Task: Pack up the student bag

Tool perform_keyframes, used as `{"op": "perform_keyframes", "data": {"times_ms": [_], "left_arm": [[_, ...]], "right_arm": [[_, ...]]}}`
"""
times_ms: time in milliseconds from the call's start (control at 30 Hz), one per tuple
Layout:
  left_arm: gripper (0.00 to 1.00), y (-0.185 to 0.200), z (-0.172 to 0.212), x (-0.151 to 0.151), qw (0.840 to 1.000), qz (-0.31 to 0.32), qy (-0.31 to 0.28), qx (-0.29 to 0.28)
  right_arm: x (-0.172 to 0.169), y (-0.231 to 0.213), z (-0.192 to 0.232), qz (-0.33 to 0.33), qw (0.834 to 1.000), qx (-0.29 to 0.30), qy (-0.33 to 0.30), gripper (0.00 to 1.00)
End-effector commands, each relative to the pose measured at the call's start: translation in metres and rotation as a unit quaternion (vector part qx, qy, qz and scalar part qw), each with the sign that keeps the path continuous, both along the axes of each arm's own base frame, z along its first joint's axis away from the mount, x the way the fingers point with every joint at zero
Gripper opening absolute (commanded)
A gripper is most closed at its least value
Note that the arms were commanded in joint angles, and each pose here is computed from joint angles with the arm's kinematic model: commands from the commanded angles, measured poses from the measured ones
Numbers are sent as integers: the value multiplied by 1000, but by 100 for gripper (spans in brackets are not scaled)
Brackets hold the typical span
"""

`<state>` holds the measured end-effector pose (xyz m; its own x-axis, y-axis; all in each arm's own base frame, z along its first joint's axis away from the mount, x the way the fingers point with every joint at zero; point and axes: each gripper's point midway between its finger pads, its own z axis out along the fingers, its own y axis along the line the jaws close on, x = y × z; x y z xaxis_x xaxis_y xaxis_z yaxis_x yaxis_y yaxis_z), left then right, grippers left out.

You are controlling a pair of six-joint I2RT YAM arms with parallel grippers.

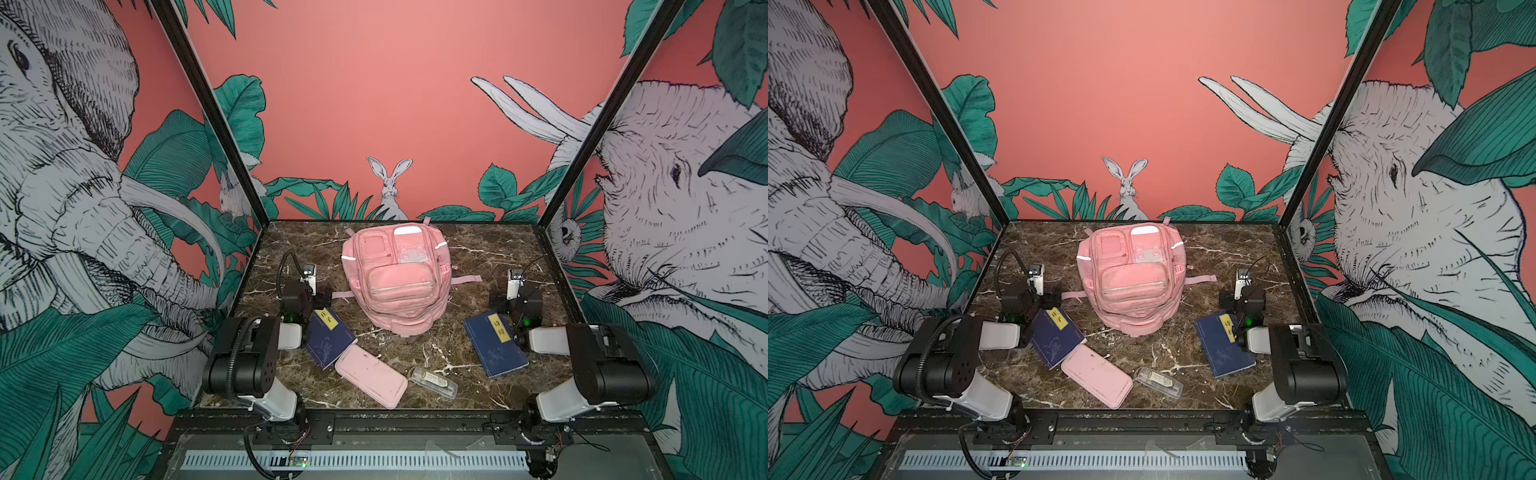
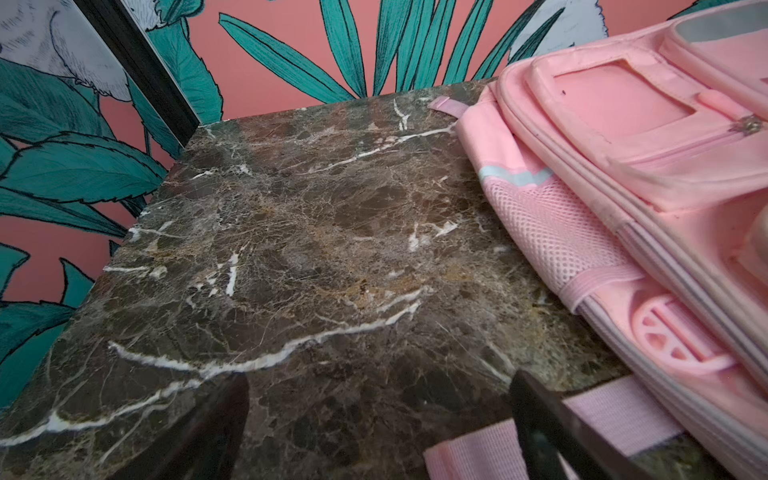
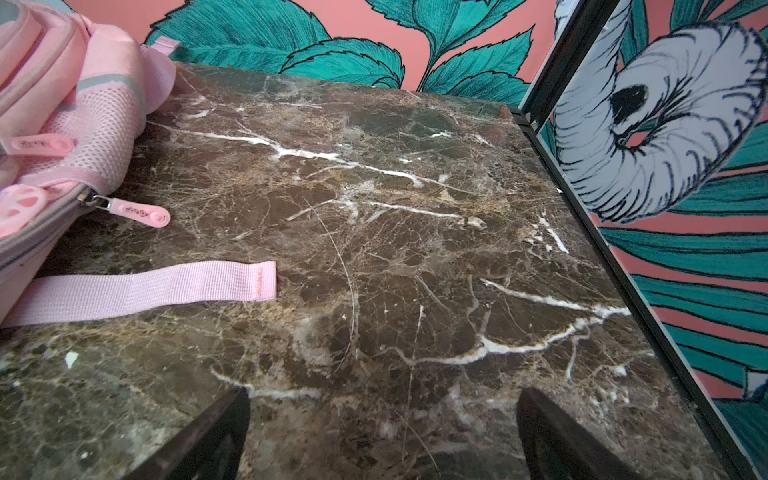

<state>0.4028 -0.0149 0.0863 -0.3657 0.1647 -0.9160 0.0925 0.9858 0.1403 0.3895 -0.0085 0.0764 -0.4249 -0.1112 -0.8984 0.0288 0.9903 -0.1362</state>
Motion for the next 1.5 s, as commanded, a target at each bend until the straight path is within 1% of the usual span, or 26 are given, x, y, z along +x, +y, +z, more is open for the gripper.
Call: {"op": "perform_keyframes", "data": {"times_ms": [0, 967, 1200, 1300, 1367, 1467], "left_arm": [[98, 1, 9, 1, 1000, 3, -16, 0], [98, 3, 9, 0, 1000, 6, -17, -2], [98, 8, 10, -2, 999, 24, -22, -3], [98, 20, 12, -5, 998, 61, -32, -6], [98, 24, 13, -6, 997, 74, -34, -6], [98, 23, 20, -7, 997, 70, -44, -1]], "right_arm": [[8, 0, 16, -1, 1000, 6, -25, 98], [9, 0, 16, 0, 1000, 6, -24, 98], [8, 1, 15, 0, 1000, 6, -24, 98], [8, 0, 15, 0, 1000, 6, -24, 98], [8, 1, 15, 0, 1000, 7, -25, 98], [9, -1, 19, -5, 999, 7, -33, 98]]}}
